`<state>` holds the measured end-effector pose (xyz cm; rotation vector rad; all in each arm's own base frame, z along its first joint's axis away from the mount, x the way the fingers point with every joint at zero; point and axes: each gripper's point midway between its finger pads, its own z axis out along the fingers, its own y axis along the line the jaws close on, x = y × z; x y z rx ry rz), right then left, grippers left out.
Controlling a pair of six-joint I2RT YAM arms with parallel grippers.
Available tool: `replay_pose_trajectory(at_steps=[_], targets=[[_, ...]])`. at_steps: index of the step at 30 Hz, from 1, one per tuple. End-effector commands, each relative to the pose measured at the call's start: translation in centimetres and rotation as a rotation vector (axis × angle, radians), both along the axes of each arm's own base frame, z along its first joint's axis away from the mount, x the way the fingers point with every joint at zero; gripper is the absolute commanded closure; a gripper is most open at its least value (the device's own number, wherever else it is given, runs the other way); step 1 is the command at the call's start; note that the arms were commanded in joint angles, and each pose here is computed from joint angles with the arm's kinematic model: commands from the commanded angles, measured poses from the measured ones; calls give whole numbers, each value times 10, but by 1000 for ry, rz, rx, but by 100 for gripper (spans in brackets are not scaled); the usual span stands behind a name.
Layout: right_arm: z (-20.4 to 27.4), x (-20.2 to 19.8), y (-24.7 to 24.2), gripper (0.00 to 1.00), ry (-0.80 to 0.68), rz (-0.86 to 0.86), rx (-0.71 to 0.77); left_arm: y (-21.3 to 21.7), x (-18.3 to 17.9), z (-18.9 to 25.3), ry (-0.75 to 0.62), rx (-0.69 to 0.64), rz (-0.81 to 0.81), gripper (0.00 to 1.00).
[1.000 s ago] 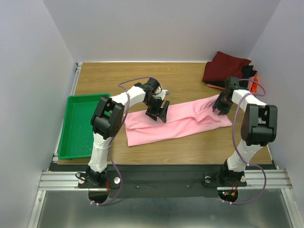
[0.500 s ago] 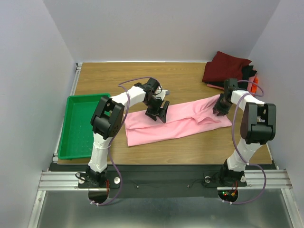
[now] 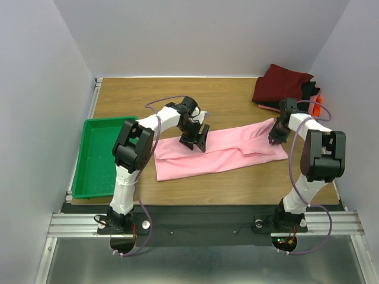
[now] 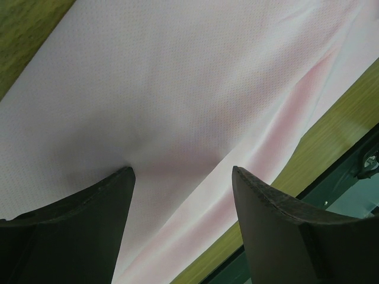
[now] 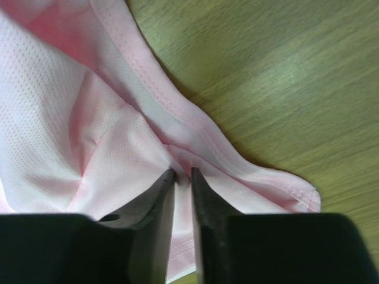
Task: Fold and stack the t-shirts
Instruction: Fold the tshirt
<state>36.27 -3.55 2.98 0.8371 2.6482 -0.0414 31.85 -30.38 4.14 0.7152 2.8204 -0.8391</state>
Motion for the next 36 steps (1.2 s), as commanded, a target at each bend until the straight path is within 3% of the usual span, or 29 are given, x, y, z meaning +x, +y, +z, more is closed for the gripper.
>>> replay_pose_trajectory(at_steps=[1, 5, 8, 12, 19, 36], targets=[[21, 0, -9, 79, -39, -10, -57, 20, -1, -19, 23, 92, 20, 21], [25, 3, -11, 89, -47, -3, -67, 23, -1, -21, 32, 96, 25, 21], [19, 4, -9, 90, -32, -1, -53, 22, -1, -20, 29, 91, 26, 21], [14, 7, -4, 88, -24, 4, -23, 23, 0, -21, 32, 91, 27, 21], [27, 23, 3, 73, -82, 33, 14, 22, 1, -21, 33, 87, 28, 21], [7, 14, 8, 78, -33, 40, 37, 26, 1, -24, 44, 95, 34, 21]])
